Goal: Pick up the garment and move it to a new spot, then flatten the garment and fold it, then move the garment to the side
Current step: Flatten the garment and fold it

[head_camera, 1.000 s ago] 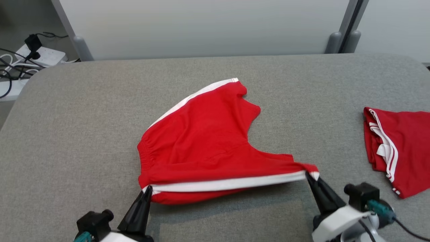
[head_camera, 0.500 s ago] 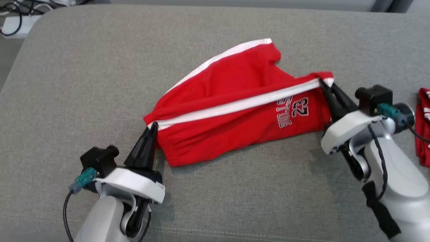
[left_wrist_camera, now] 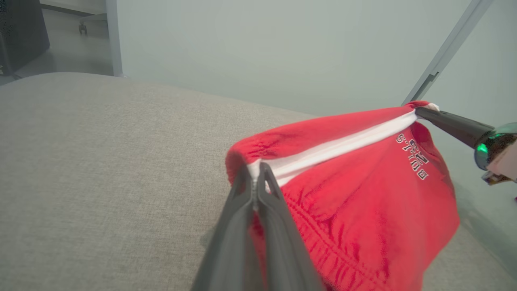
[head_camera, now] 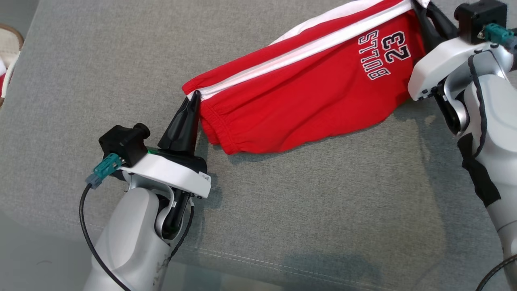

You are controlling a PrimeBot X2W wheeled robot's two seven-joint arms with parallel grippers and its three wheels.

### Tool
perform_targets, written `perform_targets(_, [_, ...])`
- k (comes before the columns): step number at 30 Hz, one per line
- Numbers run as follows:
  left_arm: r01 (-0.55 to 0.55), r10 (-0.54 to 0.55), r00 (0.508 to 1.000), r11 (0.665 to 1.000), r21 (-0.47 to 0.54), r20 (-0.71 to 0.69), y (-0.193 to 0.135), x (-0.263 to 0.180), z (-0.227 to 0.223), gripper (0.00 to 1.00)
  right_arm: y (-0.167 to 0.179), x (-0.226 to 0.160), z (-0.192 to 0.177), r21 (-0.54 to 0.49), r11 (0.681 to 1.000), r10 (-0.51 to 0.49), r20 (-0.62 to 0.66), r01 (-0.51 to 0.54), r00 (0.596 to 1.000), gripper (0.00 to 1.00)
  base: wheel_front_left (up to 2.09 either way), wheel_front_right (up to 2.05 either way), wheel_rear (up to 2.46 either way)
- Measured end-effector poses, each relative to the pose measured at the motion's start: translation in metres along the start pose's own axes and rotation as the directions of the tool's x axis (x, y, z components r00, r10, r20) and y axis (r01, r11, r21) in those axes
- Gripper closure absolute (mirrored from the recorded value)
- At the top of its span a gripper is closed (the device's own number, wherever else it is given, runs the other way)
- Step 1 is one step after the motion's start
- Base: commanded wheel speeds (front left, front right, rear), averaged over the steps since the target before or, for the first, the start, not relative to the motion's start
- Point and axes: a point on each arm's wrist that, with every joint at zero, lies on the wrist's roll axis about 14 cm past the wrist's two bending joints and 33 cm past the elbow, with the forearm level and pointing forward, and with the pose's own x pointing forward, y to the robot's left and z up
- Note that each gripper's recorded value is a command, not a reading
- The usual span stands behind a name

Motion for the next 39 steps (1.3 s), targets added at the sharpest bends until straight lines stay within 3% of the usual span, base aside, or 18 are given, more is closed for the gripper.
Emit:
perform_targets(9, [-0.012,0.012,1.000,1.000,0.014,-0.021,0.007,0.007,-0.009,1.00,0.007,0.037,-0.027,-0.003,1.000,0.027,-0.073,-0.027,0.997,1.00,0.00,0.00,0.00])
perform_targets(10, [-0.007,0.008,1.000,1.000,0.017,-0.022,0.006,0.008,-0.009,0.90,0.005,0.039,-0.030,-0.001,1.000,0.023,-0.082,-0.023,0.996,1.00,0.00,0.00,0.00])
perform_targets(11, [0.000,0.001,1.000,1.000,0.015,-0.028,0.004,0.009,-0.011,0.56,0.004,0.040,-0.035,0.001,1.000,0.019,-0.098,-0.019,0.995,0.64,0.00,0.00,0.00])
perform_targets(12, [0.008,-0.007,0.999,1.000,0.012,-0.034,0.002,0.009,-0.013,0.10,0.003,0.040,-0.039,0.007,1.000,0.015,-0.108,-0.014,0.994,0.15,0.00,0.00,0.00])
perform_targets(13, [0.012,-0.012,0.999,1.000,0.008,-0.037,0.000,0.010,-0.014,0.00,0.002,0.040,-0.043,0.014,1.000,0.009,-0.120,-0.008,0.993,0.00,0.00,0.00,0.00])
perform_targets(22, [0.019,-0.019,1.000,1.000,0.010,-0.008,-0.003,0.012,-0.003,0.00,-0.018,0.033,-0.024,0.028,0.998,-0.050,-0.071,0.052,0.996,0.00,0.00,0.00,0.00])
perform_targets(28, [0.011,-0.013,0.999,0.999,0.042,0.043,-0.002,0.009,0.017,0.00,-0.005,0.022,-0.014,0.067,0.997,-0.042,-0.046,0.045,0.998,0.00,0.00,0.00,0.00])
perform_targets(34, [-0.015,0.013,0.999,0.999,0.046,0.042,0.001,-0.015,0.015,0.00,0.017,-0.013,-0.043,0.179,0.982,-0.032,-0.118,0.053,0.992,0.00,0.00,0.00,0.00])
perform_targets(39, [-0.021,0.019,0.999,0.998,0.063,0.037,0.004,-0.022,0.014,0.00,0.015,-0.014,-0.045,0.270,0.959,-0.054,-0.112,0.082,0.992,0.00,0.00,0.00,0.00])
